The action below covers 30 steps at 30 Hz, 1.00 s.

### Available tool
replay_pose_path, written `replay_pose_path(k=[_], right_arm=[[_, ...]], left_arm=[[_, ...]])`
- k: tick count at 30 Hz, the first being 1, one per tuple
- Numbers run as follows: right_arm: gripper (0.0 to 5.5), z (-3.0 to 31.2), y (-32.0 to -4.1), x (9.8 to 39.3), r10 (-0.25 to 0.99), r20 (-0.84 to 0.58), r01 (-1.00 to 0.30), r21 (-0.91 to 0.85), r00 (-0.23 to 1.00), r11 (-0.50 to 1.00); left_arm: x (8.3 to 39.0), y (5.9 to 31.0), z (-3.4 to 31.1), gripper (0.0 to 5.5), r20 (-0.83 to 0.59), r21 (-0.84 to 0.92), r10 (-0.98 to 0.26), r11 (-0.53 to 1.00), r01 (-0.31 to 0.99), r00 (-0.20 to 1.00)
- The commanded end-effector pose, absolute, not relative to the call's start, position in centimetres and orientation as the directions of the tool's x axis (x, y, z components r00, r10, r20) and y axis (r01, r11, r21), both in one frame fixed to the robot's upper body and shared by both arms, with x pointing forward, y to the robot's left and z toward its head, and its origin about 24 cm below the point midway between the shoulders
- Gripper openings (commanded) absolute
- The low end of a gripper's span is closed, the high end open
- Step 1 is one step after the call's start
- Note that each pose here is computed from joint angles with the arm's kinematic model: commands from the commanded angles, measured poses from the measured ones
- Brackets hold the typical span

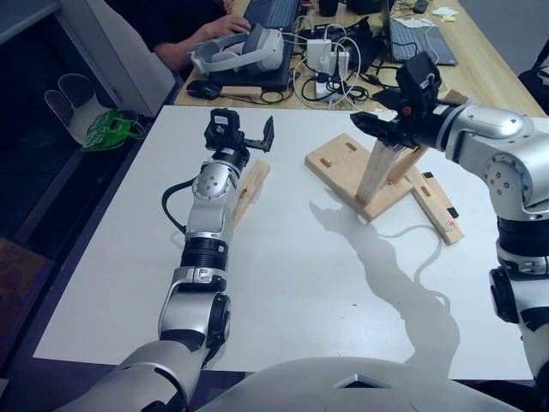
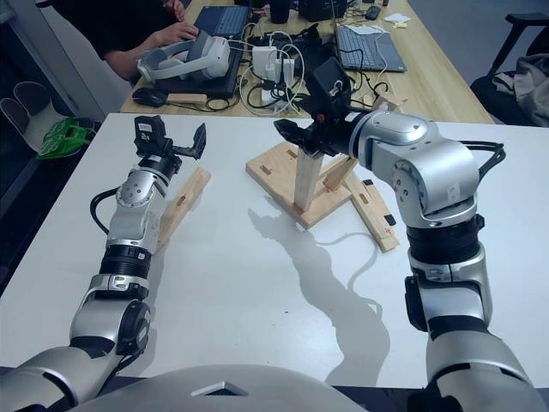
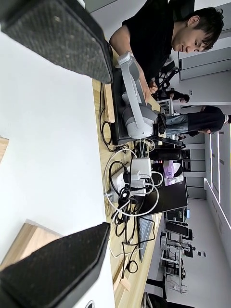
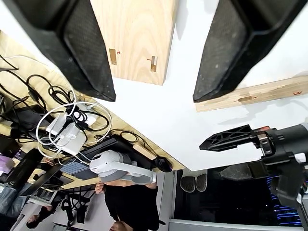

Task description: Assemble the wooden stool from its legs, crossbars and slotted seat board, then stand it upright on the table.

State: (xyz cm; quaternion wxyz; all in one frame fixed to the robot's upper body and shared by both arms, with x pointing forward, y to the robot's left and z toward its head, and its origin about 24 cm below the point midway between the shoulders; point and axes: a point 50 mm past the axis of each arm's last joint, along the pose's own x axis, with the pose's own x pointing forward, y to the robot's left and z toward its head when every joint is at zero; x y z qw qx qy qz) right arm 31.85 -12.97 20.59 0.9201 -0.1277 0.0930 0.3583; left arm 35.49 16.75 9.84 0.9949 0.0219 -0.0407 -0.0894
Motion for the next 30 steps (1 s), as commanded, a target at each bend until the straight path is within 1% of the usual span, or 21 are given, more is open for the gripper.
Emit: replay_pose_path(k=[1,4,7,8,10,11,12,13,14,15,16,18,20,22,26,28,30], right_arm=[[2.97,21.1,-12.9,32.6,0.613,-0.112,-0.623,-0.108,0.782,0.775],[2.97,24.1,-13.5,32.9,0.563,0.095,-0.559,-0.074,0.821,0.826],[2.97,26.9,-14.8,33.1,0.484,0.248,-0.488,-0.048,0.839,0.871],[2.97,27.3,-15.3,33.4,0.459,0.262,-0.465,-0.04,0.849,0.884],[2.97,26.8,-16.4,34.2,0.408,0.222,-0.417,-0.009,0.886,0.909],[2.97,25.1,-16.9,34.7,0.408,0.147,-0.415,0.025,0.901,0.909],[2.97,22.5,-17.7,35.0,0.425,0.038,-0.427,0.101,0.904,0.899],[2.97,20.0,-18.2,35.0,0.446,-0.05,-0.437,0.135,0.893,0.889],[2.97,16.5,-19.1,34.8,0.452,-0.18,-0.423,0.177,0.874,0.889],[2.97,12.2,-20.2,34.2,0.43,-0.332,-0.392,0.178,0.84,0.903],[2.97,9.0,-21.0,33.2,0.424,-0.442,-0.381,0.187,0.79,0.905],[2.97,4.9,-22.2,31.9,0.394,-0.544,-0.36,0.174,0.741,0.916],[2.97,3.4,-22.4,31.7,0.377,-0.566,-0.33,0.188,0.733,0.925],[2.97,3.6,-22.1,32.3,0.376,-0.532,-0.319,0.199,0.759,0.927],[2.97,6.2,-21.4,33.6,0.383,-0.379,-0.338,0.181,0.843,0.923],[2.97,8.4,-20.9,33.8,0.404,-0.261,-0.376,0.151,0.877,0.914],[2.97,11.6,-20.2,33.7,0.428,-0.116,-0.42,0.089,0.896,0.903]], left_arm=[[35.7,16.5,9.8,5.4,0.068,0.055,-0.183,0.982,0.18,0.981],[35.7,16.6,9.7,5.4,0.06,0.057,-0.183,0.982,0.18,0.981],[35.8,16.6,9.6,5.4,0.055,0.061,-0.186,0.981,0.183,0.981],[35.8,16.7,9.6,5.4,0.055,0.063,-0.186,0.981,0.182,0.981],[35.8,16.7,9.6,5.4,0.057,0.064,-0.183,0.982,0.18,0.981],[35.8,16.7,9.7,5.4,0.061,0.066,-0.183,0.982,0.179,0.981],[35.7,16.6,9.8,5.4,0.066,0.067,-0.188,0.981,0.183,0.98],[35.7,16.5,9.9,5.4,0.071,0.069,-0.194,0.98,0.189,0.979],[35.7,16.3,10.1,5.4,0.076,0.077,-0.204,0.977,0.198,0.976],[35.7,16.2,10.2,5.4,0.08,0.086,-0.215,0.974,0.208,0.973],[35.6,16.1,10.3,5.4,0.083,0.091,-0.222,0.973,0.214,0.972],[35.6,16.0,10.5,5.4,0.084,0.097,-0.232,0.97,0.224,0.969],[35.6,16.1,10.4,5.4,0.079,0.103,-0.236,0.968,0.228,0.969],[35.5,16.2,10.3,5.4,0.072,0.108,-0.239,0.967,0.231,0.968],[35.6,16.5,9.8,5.4,0.048,0.116,-0.24,0.966,0.233,0.97],[35.7,16.6,9.5,5.4,0.032,0.109,-0.238,0.966,0.233,0.971],[35.9,16.8,9.1,5.4,0.013,0.083,-0.226,0.971,0.224,0.974]])
